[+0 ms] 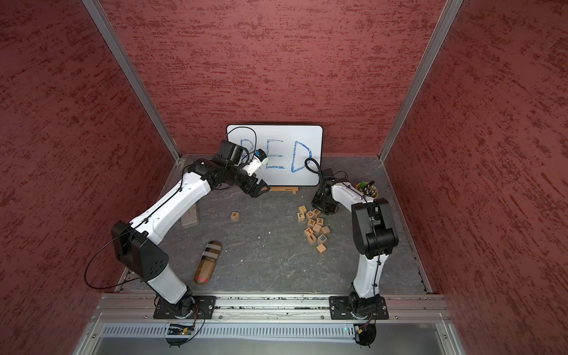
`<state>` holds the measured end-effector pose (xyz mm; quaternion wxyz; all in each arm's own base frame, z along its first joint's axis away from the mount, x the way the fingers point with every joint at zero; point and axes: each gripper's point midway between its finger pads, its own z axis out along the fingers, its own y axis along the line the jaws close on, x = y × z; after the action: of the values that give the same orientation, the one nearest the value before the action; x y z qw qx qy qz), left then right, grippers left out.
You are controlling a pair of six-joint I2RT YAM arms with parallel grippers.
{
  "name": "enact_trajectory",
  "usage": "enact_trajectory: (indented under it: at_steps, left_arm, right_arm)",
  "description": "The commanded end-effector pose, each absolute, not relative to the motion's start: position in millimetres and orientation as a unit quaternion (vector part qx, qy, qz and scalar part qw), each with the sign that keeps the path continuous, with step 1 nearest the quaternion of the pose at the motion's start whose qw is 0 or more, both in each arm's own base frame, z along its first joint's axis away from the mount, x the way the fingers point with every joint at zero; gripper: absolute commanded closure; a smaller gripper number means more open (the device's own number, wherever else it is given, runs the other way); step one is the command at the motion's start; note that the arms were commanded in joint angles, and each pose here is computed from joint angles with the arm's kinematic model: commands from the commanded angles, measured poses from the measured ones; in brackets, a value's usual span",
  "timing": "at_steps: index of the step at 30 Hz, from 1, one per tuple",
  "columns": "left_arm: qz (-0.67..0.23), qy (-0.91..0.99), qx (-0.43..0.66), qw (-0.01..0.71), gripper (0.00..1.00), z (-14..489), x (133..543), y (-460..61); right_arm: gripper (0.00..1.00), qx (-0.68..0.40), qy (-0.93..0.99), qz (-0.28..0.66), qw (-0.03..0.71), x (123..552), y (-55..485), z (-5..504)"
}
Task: Assemble the uppercase word "red" with letter blocks
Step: Pick up the letter block from the center of the board.
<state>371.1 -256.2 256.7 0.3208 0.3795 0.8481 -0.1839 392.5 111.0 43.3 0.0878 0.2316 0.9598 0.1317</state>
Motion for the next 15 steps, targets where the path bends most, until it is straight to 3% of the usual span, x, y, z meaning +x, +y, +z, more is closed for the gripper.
enact_trajectory:
  at_steps: [1, 10, 15]
  left_arm:
    - [-0.180, 0.839, 0.389, 0.337, 0.06, 268.5, 367.7, -257.2]
    - [-0.180, 0.836, 0.394, 0.337, 0.06, 267.0, 367.1, -259.1]
    - [-0.182, 0.835, 0.395, 0.337, 0.06, 266.6, 365.4, -260.0]
  right_arm:
    - [0.57, 0.231, 0.962, 0.122, 0.077, 390.1, 111.9, 41.0]
    - [0.53, 0.227, 0.966, 0.104, 0.072, 385.2, 116.2, 37.7]
    - [0.55, 0.226, 0.967, 0.095, 0.072, 385.9, 116.2, 36.8]
